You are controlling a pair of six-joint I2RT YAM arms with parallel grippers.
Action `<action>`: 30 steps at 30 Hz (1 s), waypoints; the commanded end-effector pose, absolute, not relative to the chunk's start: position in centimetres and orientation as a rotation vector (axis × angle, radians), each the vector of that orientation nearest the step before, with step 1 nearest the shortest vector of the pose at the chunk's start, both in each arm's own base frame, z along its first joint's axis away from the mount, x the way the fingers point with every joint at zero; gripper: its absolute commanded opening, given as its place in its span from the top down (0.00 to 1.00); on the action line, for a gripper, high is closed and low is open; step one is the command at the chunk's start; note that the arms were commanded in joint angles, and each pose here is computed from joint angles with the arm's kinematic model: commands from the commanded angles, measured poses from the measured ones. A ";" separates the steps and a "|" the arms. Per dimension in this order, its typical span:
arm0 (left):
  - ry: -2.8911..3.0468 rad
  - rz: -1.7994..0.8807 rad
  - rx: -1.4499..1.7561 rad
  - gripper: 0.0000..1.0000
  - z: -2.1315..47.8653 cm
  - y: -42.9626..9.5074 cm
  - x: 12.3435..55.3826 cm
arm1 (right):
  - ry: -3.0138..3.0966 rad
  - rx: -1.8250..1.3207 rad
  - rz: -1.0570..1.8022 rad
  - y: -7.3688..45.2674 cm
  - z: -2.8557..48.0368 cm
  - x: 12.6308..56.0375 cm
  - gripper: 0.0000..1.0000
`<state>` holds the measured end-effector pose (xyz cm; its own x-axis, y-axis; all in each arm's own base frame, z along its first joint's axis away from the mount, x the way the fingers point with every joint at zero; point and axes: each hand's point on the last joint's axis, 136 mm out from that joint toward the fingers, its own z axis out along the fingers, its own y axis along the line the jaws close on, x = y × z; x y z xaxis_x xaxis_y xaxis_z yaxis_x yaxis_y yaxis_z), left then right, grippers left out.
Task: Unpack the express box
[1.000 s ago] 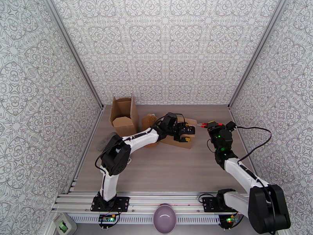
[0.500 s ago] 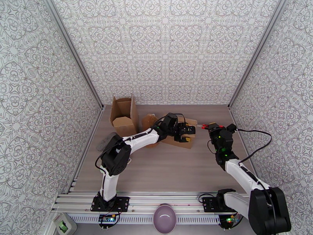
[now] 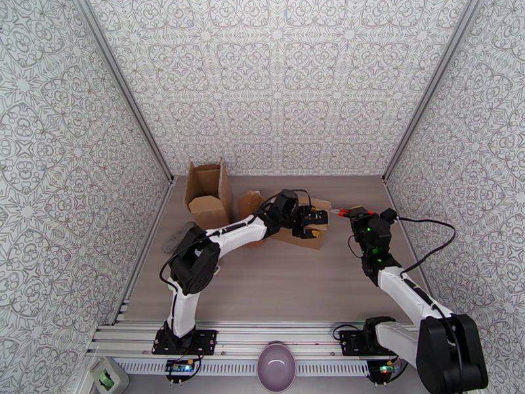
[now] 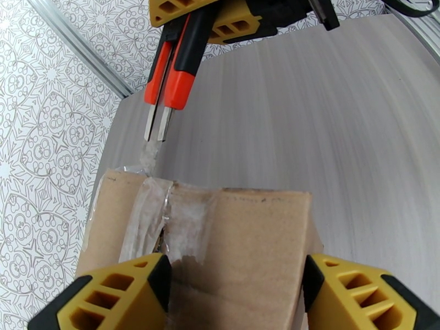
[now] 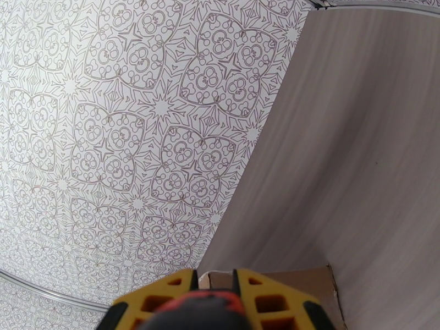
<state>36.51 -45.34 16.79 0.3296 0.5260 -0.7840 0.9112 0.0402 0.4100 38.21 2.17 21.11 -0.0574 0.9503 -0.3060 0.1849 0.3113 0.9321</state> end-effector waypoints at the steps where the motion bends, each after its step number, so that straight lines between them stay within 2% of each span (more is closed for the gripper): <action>1: 1.429 -0.220 1.380 0.34 17.6 -43.3 44.0 | 1.816 1.028 1.064 7.7 16.8 35.9 1.00; 30: 1.528 -0.173 1.206 0.35 19.4 -41.6 47.3 | 1.896 1.013 1.099 9.1 15.2 34.5 1.00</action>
